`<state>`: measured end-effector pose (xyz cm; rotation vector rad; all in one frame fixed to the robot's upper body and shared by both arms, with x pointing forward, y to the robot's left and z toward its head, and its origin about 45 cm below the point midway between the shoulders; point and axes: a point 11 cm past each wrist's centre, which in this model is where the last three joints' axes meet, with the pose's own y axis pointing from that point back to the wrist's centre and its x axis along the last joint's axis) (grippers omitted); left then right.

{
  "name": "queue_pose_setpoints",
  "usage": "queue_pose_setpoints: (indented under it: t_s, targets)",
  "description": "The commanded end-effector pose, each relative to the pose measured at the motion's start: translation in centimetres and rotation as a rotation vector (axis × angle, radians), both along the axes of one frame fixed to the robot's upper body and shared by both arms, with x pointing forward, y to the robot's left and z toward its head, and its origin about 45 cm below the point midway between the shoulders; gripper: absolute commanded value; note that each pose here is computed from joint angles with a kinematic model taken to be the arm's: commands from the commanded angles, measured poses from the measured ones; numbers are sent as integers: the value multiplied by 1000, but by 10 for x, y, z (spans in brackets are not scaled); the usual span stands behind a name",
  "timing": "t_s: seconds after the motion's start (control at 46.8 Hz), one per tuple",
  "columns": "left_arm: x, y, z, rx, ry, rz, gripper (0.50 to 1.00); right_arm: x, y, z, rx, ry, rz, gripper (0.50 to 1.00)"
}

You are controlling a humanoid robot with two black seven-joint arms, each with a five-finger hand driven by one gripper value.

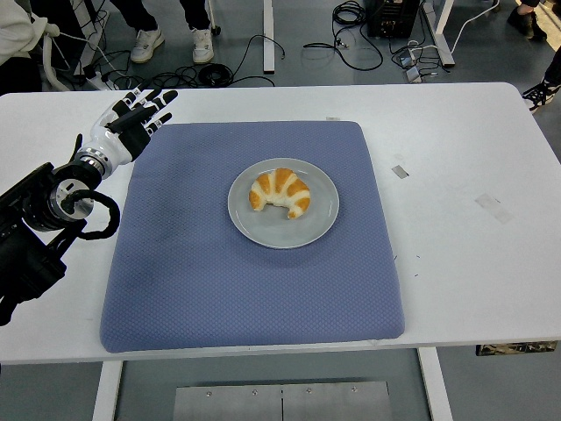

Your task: Place the bread on the table

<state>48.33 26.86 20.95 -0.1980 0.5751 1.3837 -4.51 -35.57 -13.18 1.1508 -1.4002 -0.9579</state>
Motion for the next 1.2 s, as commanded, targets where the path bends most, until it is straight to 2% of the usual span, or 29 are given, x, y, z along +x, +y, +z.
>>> queue_pose_setpoints:
  t_s: [0.0, 0.62, 0.684, 0.791, 0.855, 0.94, 1.175]
  targets:
    - [0, -1, 0, 2, -3, -1, 990, 0, 0, 0, 0, -1, -1, 1000]
    - [-2, -2, -4, 8, 14, -5, 990, 0, 0, 0, 0, 0, 0, 1000]
    - [-3, -5, -8, 20, 36, -14, 990, -1, 0, 0, 0, 1, -2, 1000]
    - [-8, -13, -21, 99, 145, -62, 990, 0, 0, 0, 0, -1, -1, 1000]
    - [-4, -14, -13, 130, 153, -84, 990, 0, 0, 0, 0, -1, -1, 1000]
    - [0, -19, 2, 183, 122, -128, 990, 0, 0, 0, 0, -1, -1, 1000]
    - [12, -43, 78, 401, -61, -277, 990, 0, 0, 0, 0, 0, 0, 1000]
